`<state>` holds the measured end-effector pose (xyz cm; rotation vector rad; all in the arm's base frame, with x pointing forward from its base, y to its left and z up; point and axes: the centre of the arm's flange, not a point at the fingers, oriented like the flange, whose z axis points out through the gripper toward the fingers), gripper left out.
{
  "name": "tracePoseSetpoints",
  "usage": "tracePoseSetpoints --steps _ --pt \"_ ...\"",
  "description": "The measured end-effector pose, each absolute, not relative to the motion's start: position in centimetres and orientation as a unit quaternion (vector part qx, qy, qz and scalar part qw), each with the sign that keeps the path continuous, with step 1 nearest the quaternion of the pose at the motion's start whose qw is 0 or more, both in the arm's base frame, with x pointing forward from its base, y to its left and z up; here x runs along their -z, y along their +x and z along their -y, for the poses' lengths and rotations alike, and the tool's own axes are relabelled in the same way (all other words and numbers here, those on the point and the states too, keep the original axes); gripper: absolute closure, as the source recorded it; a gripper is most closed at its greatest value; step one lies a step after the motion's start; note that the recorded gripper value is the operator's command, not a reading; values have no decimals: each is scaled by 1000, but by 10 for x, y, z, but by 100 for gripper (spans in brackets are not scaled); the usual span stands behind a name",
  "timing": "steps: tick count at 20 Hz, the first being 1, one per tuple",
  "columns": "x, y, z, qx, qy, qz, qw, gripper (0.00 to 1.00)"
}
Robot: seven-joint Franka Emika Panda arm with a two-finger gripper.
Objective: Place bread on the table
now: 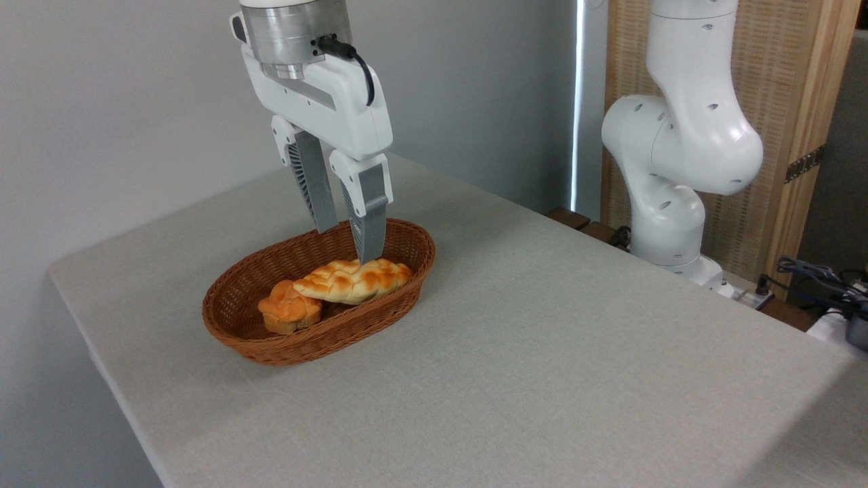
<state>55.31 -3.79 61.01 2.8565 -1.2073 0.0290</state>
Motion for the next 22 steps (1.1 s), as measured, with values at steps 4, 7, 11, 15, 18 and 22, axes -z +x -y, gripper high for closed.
tracePoseSetpoints --steps 4,7,11,15,18,22 --pt "-610 553 38 -9 921 389 20 0" --pt "-609 553 38 -8 921 389 20 0" --pt "-609 553 38 -8 921 389 21 0" --pt "-608 553 39 -7 921 390 21 0" --pt "-607 553 40 -7 920 391 21 0" --pt "-606 554 44 -6 919 394 21 0"
